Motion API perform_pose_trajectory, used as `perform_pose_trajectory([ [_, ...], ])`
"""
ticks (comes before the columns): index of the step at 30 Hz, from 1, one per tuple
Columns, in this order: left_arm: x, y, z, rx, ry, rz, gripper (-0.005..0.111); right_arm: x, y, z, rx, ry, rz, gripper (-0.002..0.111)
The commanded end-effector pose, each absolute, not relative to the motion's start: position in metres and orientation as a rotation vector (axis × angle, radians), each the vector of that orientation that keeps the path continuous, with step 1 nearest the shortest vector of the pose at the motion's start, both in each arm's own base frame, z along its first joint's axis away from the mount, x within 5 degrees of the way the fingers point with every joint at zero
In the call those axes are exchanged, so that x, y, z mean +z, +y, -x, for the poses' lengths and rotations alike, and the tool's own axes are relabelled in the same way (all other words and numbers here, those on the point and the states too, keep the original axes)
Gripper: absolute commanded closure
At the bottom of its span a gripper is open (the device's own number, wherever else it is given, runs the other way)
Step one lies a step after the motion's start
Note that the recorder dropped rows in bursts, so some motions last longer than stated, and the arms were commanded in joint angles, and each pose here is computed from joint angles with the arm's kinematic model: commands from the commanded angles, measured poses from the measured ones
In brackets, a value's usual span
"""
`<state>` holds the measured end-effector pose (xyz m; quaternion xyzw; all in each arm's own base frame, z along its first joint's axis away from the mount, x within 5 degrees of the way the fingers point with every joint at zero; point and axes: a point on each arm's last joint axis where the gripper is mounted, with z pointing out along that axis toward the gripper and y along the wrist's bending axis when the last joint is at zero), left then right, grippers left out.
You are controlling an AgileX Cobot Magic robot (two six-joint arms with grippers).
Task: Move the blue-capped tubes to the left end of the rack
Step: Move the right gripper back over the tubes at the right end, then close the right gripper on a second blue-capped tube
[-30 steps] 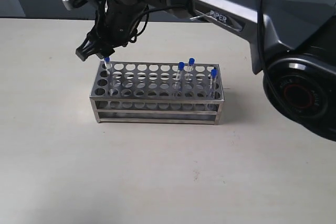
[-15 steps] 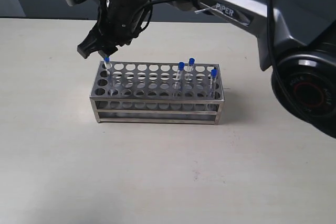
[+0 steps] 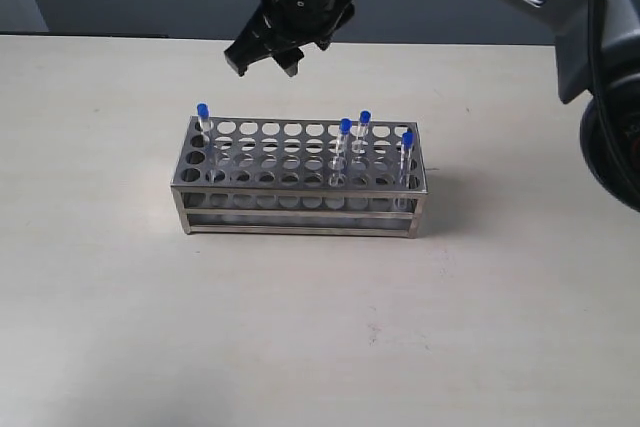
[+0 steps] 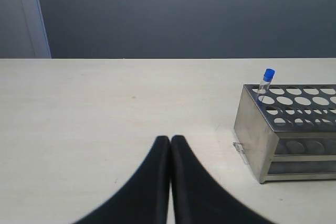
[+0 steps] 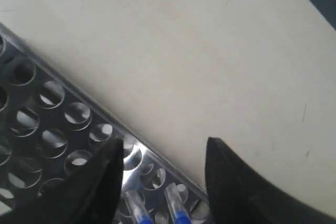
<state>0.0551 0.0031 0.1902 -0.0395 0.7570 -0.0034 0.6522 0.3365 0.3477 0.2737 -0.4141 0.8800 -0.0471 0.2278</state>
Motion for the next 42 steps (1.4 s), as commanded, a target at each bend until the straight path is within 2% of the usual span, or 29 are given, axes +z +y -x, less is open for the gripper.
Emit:
perform_pose_trajectory([
  [1, 0.192, 0.003, -0.055, -0.01, 1.712, 0.082, 0.106, 0.27, 0.335, -0.346, -0.1, 2.497, 1.043, 0.061],
  [3, 0.192, 0.003, -0.055, -0.01, 1.712, 0.082, 0.106, 0.267, 0.332, -0.349, -0.092, 2.523, 1.012, 0.062],
  [5, 0.192, 0.003, -0.055, -0.01, 1.712, 0.082, 0.106, 0.263, 0.334, -0.346, -0.045, 2.555, 1.009, 0.068],
  [9, 0.192, 0.003, -0.055, -0.01, 1.712, 0.082, 0.106, 0.258, 0.335, -0.339, 0.055, 2.616, 1.006, 0.092],
  [11, 0.192, 0.003, -0.055, -0.01, 1.712, 0.082, 0.106, 0.259, 0.334, -0.337, 0.052, 2.621, 1.008, 0.1],
  [14, 0.192, 0.003, -0.055, -0.01, 1.712, 0.082, 0.106, 0.264, 0.328, -0.333, 0.05, 2.626, 1.004, 0.099],
  [19, 0.192, 0.003, -0.055, -0.01, 1.712, 0.082, 0.106, 0.273, 0.314, -0.325, -0.018, 2.62, 0.997, 0.087],
  [23, 0.192, 0.003, -0.055, -0.01, 1.712, 0.082, 0.106, 0.266, 0.308, -0.321, -0.056, 2.644, 1.015, 0.08],
  [33, 0.192, 0.003, -0.055, -0.01, 1.712, 0.082, 0.106, 0.24, 0.297, -0.318, -0.191, 2.69, 1.064, 0.079],
  [42, 0.192, 0.003, -0.055, -0.01, 1.712, 0.082, 0.106, 0.239, 0.301, -0.315, -0.108, 2.716, 1.051, 0.079],
])
